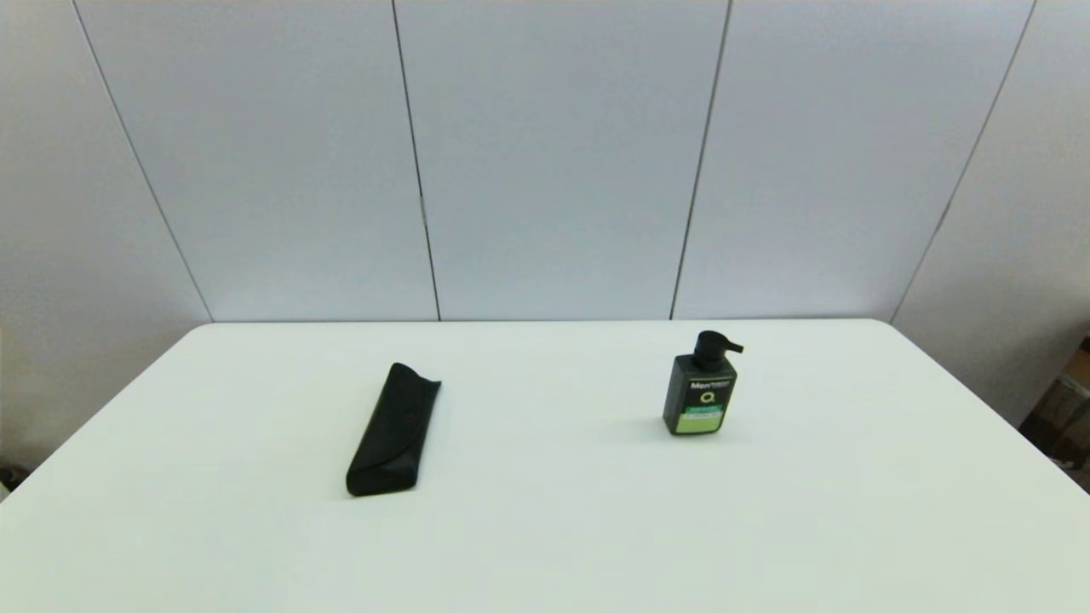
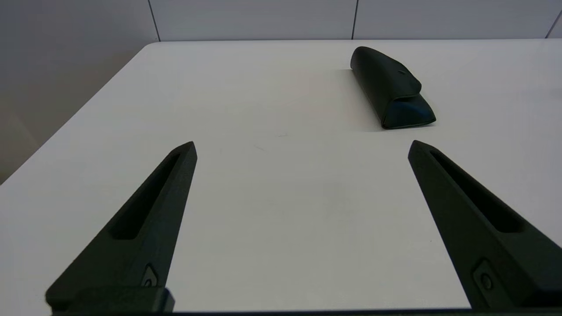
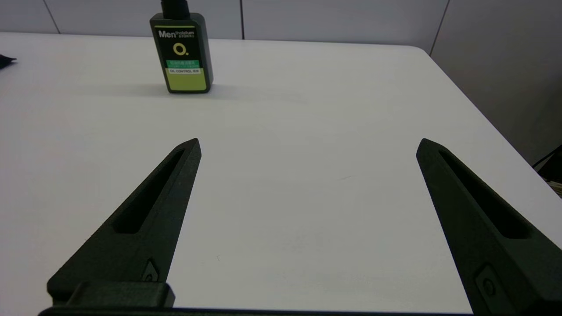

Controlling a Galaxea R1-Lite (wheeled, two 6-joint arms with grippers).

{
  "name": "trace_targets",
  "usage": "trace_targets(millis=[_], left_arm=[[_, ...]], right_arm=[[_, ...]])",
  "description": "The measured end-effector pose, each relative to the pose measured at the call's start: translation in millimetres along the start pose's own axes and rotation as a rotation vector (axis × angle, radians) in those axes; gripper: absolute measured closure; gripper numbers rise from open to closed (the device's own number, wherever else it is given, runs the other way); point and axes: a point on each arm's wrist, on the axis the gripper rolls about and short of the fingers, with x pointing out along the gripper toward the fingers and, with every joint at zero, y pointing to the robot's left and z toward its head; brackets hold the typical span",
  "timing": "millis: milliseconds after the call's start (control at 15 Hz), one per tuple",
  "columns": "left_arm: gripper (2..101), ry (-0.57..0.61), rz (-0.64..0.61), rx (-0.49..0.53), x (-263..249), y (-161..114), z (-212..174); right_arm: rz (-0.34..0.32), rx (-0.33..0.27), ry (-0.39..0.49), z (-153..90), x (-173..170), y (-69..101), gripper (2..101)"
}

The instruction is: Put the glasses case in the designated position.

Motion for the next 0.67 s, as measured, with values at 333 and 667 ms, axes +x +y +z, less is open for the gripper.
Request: trace_targets(millis=[333,667], left_arm=[[5.4,0.001,0.0,-0.001,0.0,0.0,-0.1],[5.4,0.017,0.001,0.002,1.2,0.2,5.8]], right_arm=[[0.0,0.0,0.0,0.0,0.0,0.0,5.0],[0.0,0.0,0.0,0.0,0.0,0.0,5.0]])
